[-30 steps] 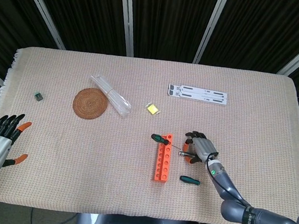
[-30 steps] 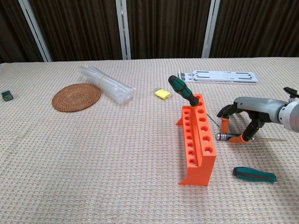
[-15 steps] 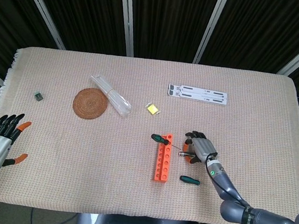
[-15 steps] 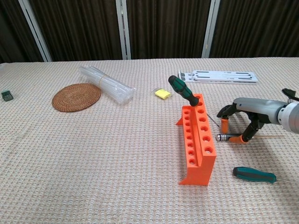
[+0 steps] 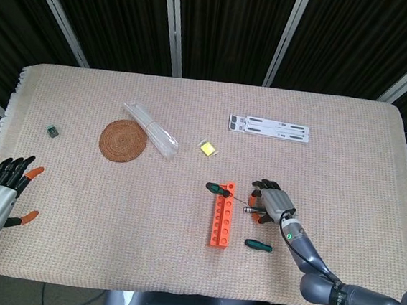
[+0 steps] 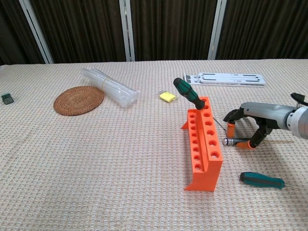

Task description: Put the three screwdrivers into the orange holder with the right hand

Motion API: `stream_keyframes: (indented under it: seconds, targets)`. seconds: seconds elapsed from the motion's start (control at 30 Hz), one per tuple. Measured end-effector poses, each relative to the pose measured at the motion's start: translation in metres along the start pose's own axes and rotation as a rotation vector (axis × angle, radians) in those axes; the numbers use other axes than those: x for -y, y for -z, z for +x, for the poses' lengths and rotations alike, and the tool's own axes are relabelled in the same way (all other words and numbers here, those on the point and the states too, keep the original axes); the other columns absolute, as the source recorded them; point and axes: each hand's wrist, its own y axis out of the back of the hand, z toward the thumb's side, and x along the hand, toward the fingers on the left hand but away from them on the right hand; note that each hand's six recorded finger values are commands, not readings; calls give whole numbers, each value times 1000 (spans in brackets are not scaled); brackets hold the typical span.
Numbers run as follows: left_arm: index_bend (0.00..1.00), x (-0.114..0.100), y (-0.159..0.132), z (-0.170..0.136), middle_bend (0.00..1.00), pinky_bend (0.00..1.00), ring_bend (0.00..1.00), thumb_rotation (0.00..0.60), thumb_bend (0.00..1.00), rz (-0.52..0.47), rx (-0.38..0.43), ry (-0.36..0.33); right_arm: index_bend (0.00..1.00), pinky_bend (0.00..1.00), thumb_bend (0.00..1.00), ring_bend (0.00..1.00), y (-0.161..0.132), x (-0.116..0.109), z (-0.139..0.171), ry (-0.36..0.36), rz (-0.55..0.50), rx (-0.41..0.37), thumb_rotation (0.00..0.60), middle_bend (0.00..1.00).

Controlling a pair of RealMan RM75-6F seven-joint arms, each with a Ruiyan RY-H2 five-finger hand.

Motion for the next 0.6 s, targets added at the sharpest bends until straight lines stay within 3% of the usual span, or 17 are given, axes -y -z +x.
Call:
stream_keyframes:
  seconds: [0.37,0.6]
  targets:
    - [151,1,2,-1,0,0,0,600,142,-4,-5,1,533,0,356,0,3,2,-1,9,14,8,600,153]
    - [151,1,4,-2,0,0,0,600,141,-6,-8,0,538,0,380,0,7,-8,4,35,-2,14,600,158]
